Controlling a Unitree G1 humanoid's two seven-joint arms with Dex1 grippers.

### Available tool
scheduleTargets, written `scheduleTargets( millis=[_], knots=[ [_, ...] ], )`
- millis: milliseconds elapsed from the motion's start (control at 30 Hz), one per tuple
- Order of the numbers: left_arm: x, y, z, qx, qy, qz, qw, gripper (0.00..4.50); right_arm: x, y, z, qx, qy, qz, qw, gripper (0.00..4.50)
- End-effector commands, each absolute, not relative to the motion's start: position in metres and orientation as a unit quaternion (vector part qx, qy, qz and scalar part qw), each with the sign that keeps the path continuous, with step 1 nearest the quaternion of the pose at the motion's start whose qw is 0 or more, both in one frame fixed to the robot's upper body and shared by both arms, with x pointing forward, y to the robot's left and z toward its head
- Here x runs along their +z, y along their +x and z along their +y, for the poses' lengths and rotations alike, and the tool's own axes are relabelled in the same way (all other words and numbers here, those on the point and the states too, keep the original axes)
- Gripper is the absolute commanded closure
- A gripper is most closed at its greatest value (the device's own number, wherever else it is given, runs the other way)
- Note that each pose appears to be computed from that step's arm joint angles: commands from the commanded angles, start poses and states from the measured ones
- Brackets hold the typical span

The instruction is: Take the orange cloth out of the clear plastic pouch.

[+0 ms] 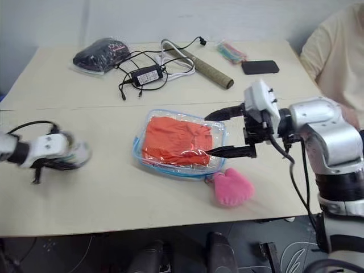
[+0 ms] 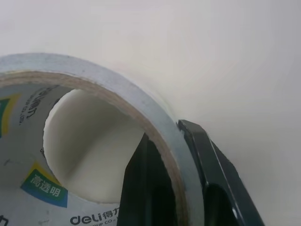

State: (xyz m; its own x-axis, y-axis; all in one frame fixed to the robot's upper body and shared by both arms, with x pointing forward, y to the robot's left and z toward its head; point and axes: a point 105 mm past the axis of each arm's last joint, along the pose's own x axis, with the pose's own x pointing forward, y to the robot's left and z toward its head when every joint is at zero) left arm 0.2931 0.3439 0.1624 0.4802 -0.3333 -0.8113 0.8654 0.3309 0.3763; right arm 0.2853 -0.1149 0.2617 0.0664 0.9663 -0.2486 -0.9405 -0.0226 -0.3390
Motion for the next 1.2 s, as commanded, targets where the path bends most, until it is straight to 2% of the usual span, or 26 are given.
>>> scheduleTargets(
  millis=[33, 100, 167, 333, 400, 467, 567, 700, 800, 900, 1000, 1133, 1200],
  knots=[
    [0.192, 0.27, 0.388, -0.293, 0.405, 0.307, 0.81, 4.38, 0.271, 0.278, -0.103, 0.706, -0.222, -0.056, 0.67, 0.0],
    [0.189, 0.252, 0.413, -0.237, 0.385, 0.321, 0.832, 4.38, 0.271, 0.275, -0.098, 0.722, -0.214, -0.056, 0.656, 0.0],
    [0.182, 0.241, 0.427, -0.205, 0.383, 0.336, 0.836, 4.38, 0.27, 0.276, -0.095, 0.729, -0.212, -0.056, 0.648, 0.0],
    [0.168, 0.227, 0.444, -0.144, 0.365, 0.347, 0.852, 4.38, 0.267, 0.283, -0.091, 0.735, -0.21, -0.058, 0.642, 0.0],
    [0.164, 0.226, 0.447, -0.125, 0.365, 0.346, 0.855, 3.65, 0.266, 0.285, -0.09, 0.736, -0.208, -0.059, 0.641, 0.0],
    [0.165, 0.225, 0.454, -0.098, 0.376, 0.344, 0.855, 3.14, 0.264, 0.287, -0.089, 0.736, -0.211, -0.059, 0.64, 0.0],
    [0.164, 0.214, 0.455, -0.101, 0.371, 0.354, 0.852, 2.15, 0.262, 0.29, -0.09, 0.736, -0.212, -0.058, 0.641, 0.0],
    [0.182, 0.206, 0.448, -0.102, 0.368, 0.334, 0.862, 0.93, 0.262, 0.291, -0.095, 0.73, -0.214, -0.054, 0.647, 0.0],
    [0.207, 0.199, 0.427, -0.14, 0.377, 0.305, 0.864, 0.02, 0.263, 0.293, -0.103, 0.717, -0.214, -0.048, 0.662, 0.0],
    [0.239, 0.188, 0.391, -0.215, 0.379, 0.273, 0.858, 0.02, 0.258, 0.294, -0.115, 0.699, -0.213, -0.031, 0.682, 0.0],
    [0.267, 0.189, 0.354, -0.281, 0.403, 0.24, 0.837, 0.02, 0.251, 0.292, -0.128, 0.68, -0.213, -0.011, 0.701, 0.0],
    [0.277, 0.215, 0.295, -0.373, 0.461, 0.185, 0.784, 0.02, 0.245, 0.29, -0.14, 0.657, -0.215, 0.006, 0.722, 0.0],
    [0.267, 0.237, 0.257, -0.422, 0.499, 0.145, 0.743, 0.02, 0.243, 0.287, -0.146, 0.647, -0.211, 0.011, 0.733, 0.0]
  ],
)
